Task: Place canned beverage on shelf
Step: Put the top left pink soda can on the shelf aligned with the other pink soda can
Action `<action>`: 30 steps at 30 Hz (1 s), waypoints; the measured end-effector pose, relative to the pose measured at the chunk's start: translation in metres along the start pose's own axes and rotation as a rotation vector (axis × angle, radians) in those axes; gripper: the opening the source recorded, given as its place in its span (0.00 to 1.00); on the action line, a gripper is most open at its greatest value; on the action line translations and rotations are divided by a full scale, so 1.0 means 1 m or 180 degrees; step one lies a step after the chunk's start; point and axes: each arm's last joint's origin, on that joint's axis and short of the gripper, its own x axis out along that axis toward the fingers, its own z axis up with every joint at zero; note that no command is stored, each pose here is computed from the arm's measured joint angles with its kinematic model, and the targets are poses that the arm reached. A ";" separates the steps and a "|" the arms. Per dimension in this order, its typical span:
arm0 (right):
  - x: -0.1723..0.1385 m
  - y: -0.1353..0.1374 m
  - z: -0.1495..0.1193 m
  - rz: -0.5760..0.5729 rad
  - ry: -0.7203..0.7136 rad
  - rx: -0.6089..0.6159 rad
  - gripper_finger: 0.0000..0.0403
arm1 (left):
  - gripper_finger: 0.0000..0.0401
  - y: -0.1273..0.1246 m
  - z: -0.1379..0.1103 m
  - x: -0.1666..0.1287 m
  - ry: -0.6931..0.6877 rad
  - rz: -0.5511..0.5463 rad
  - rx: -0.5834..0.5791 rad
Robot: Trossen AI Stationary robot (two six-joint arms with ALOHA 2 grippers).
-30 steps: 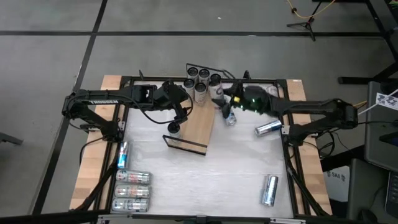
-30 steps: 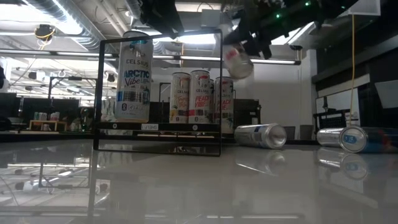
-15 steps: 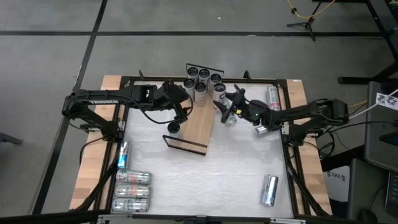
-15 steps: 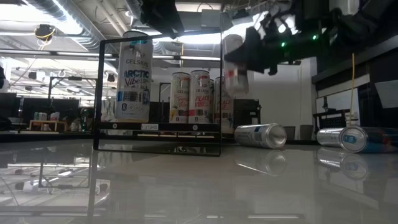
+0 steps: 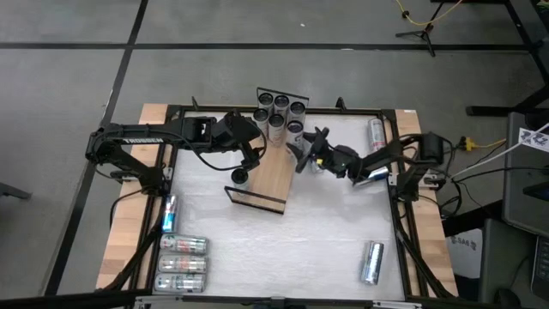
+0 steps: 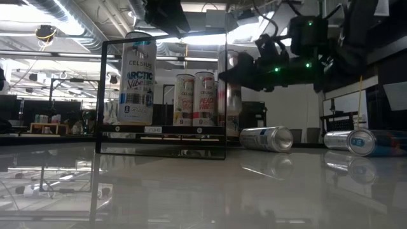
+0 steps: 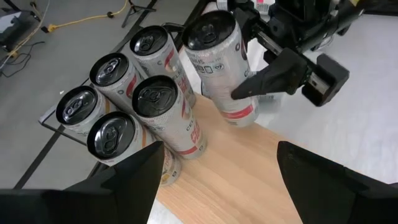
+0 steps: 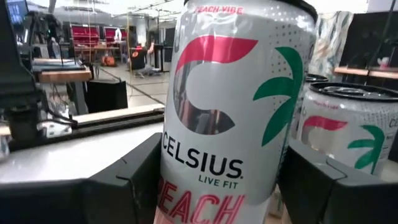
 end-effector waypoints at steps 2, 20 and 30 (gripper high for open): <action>0.001 0.001 -0.007 0.0003 0.0038 -0.0084 0.62 | 0.76 0.000 0.000 0.000 -0.0007 -0.0001 -0.0002; 0.003 0.003 -0.033 0.0001 0.0112 -0.0210 0.66 | 0.76 0.000 0.002 0.000 -0.0061 -0.0006 -0.0028; 0.002 0.003 -0.034 0.0007 0.0135 -0.0219 0.76 | 0.76 0.000 0.002 0.000 -0.0061 -0.0006 -0.0031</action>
